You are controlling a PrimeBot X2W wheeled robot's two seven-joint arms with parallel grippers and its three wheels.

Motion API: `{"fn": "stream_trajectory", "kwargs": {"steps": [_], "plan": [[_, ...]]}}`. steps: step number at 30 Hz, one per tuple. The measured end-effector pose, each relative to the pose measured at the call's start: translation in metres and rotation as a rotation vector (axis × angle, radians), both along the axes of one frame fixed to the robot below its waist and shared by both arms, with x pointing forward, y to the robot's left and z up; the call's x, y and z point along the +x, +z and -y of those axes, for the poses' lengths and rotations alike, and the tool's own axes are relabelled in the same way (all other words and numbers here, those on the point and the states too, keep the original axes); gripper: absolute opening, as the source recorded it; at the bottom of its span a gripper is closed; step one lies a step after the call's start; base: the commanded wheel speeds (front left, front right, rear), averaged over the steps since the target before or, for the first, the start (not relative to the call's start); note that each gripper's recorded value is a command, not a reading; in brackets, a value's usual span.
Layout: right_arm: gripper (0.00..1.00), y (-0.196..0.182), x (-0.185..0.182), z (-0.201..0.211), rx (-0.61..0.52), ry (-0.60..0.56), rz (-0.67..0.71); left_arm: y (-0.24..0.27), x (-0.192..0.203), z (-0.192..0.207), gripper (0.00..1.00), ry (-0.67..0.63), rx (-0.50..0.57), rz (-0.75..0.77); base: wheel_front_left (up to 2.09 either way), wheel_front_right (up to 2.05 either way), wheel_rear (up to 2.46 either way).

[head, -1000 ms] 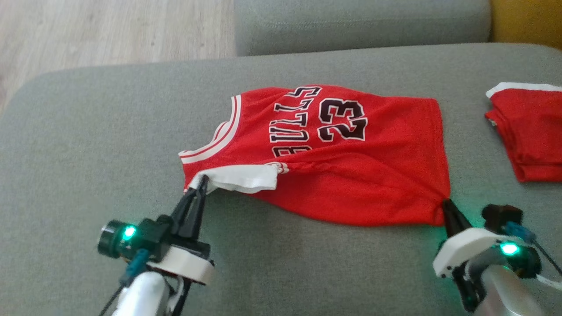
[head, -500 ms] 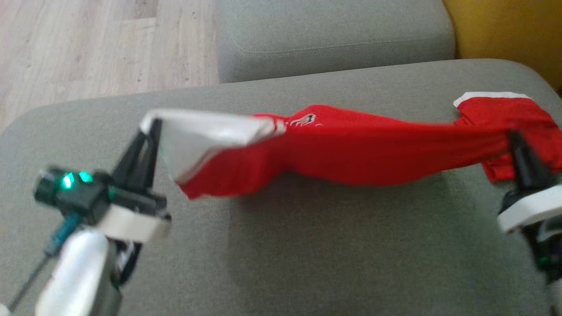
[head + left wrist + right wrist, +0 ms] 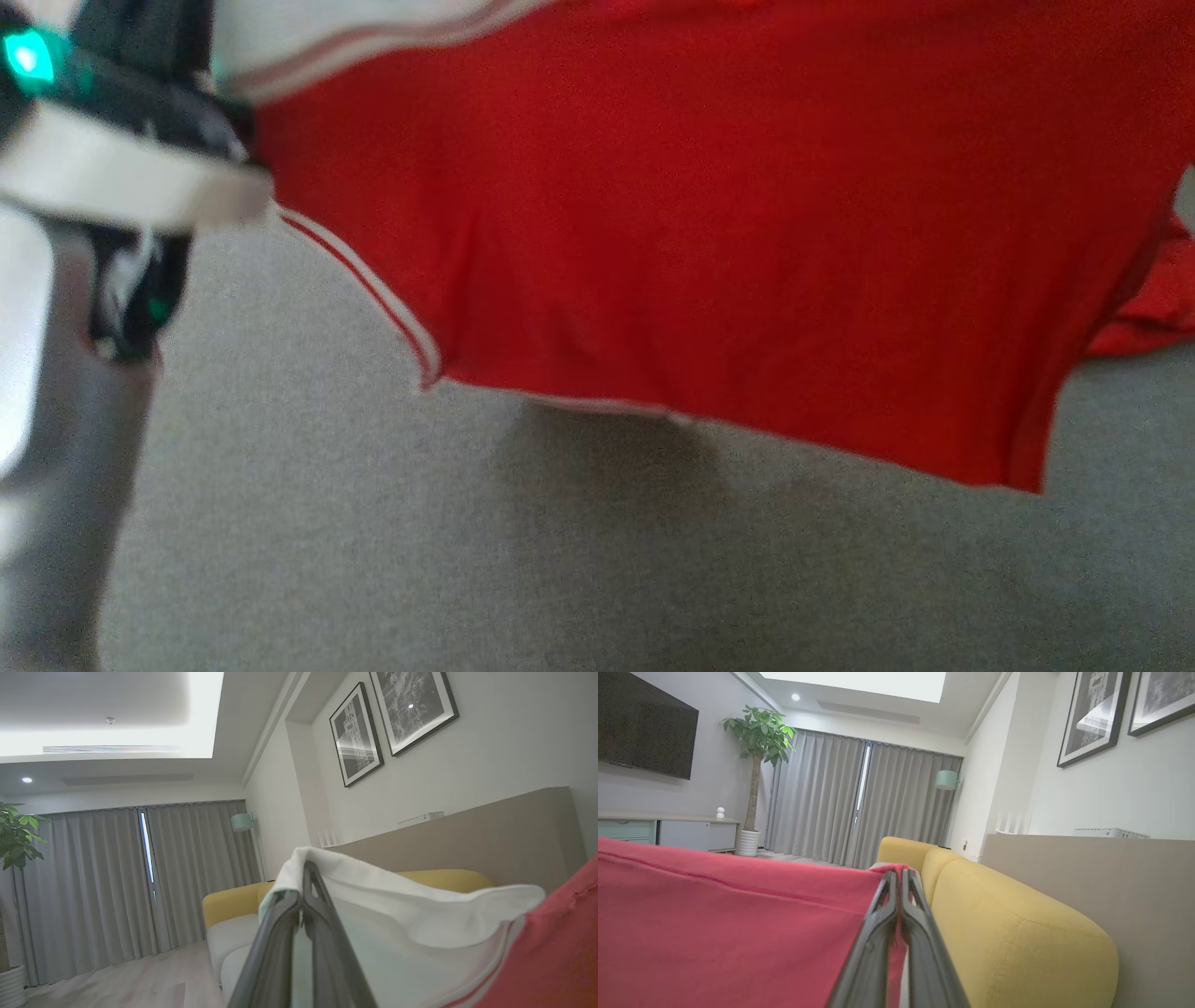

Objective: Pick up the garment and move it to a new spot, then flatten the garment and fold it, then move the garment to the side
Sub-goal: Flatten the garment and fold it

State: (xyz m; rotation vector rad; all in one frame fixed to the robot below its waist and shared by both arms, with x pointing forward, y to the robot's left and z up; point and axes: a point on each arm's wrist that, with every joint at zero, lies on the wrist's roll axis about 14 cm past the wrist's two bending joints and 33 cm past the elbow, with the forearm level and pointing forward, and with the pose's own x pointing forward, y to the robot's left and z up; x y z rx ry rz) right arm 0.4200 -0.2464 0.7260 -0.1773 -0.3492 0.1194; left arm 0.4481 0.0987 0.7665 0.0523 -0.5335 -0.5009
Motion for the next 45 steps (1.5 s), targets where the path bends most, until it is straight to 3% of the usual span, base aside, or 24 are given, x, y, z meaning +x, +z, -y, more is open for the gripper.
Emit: {"fn": "stream_trajectory", "kwargs": {"steps": [9, 16, 20, 25, 33, 38, 45], "plan": [[0.0, 0.008, 0.107, -0.026, 0.014, 0.067, -0.019, 0.007, 0.091, -0.009, 0.0, 0.103, 0.118, 0.0, 0.0, 0.0, 0.0], [0.0, 0.0, 0.183, -0.037, 0.046, 0.079, 0.033, 0.005, 0.158, -0.028, 0.0, 0.198, 0.125, 0.045, 0.0, 0.0, 0.0], [0.0, -0.021, 0.208, -0.042, 0.023, 0.083, 0.035, -0.003, 0.176, -0.024, 0.0, 0.19, 0.105, 0.06, 0.0, 0.0, 0.0], [0.0, -0.076, 0.226, -0.048, -0.016, 0.091, -0.067, -0.058, 0.183, -0.022, 0.0, 0.169, 0.1, -0.046, 0.0, 0.0, 0.0], [0.0, -0.164, 0.201, -0.041, 0.002, 0.083, -0.273, -0.176, 0.135, -0.007, 0.0, 0.072, 0.086, -0.295, 0.0, 0.0, 0.0], [0.0, -0.222, 0.15, -0.024, 0.044, 0.052, -0.423, -0.231, 0.071, -0.014, 0.0, 0.044, 0.052, -0.43, 0.0, 0.0, 0.0], [0.0, -0.274, 0.062, -0.008, 0.1, 0.028, -0.567, -0.303, -0.033, -0.018, 0.0, 0.066, -0.005, -0.657, 0.0, 0.0, 0.0]]}}
